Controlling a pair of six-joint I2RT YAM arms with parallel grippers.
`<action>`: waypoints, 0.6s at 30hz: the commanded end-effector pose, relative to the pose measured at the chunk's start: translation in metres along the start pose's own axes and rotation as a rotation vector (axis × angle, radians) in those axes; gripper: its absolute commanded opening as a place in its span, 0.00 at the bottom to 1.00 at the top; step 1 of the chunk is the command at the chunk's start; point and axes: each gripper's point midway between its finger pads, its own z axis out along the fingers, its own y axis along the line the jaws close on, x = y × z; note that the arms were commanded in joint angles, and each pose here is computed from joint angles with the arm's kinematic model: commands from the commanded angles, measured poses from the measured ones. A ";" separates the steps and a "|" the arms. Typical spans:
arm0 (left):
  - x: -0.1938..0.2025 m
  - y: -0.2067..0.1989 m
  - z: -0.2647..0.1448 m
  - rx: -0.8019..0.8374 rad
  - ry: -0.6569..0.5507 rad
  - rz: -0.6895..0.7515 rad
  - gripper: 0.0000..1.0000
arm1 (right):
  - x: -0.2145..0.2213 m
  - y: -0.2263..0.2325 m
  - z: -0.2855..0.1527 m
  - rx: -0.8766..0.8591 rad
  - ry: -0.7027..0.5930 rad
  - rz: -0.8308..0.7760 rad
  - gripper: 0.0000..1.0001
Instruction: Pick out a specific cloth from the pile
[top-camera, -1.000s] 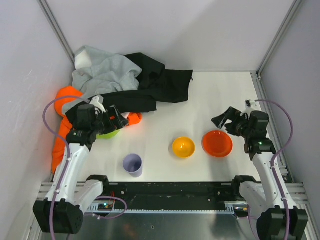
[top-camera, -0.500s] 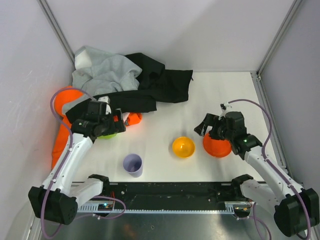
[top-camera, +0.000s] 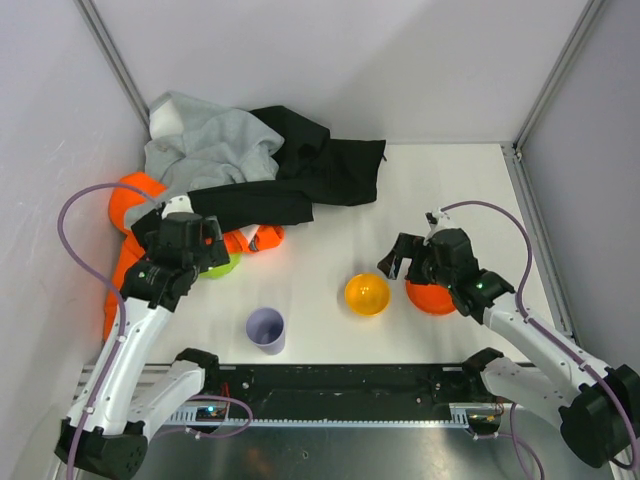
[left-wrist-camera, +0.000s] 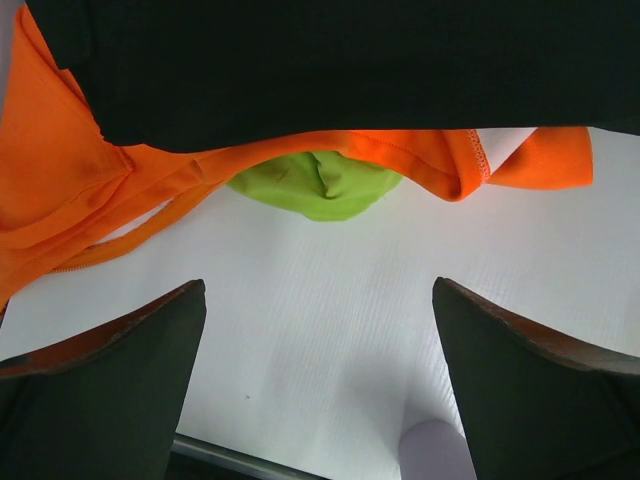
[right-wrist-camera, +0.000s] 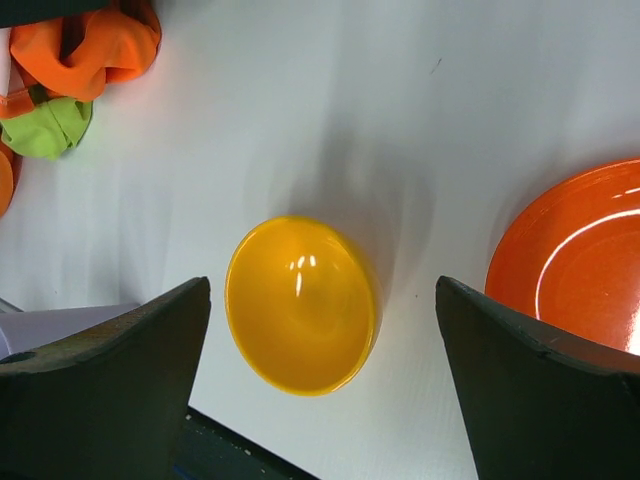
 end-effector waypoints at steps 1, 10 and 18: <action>-0.005 0.005 0.000 -0.027 -0.031 -0.002 1.00 | -0.026 0.014 -0.005 -0.017 -0.089 0.019 0.99; 0.008 -0.007 0.026 -0.028 0.063 0.073 1.00 | -0.021 0.010 -0.005 -0.002 -0.079 0.026 0.99; 0.011 -0.029 0.052 -0.019 0.152 0.082 1.00 | -0.018 0.005 -0.009 0.016 -0.078 0.022 0.99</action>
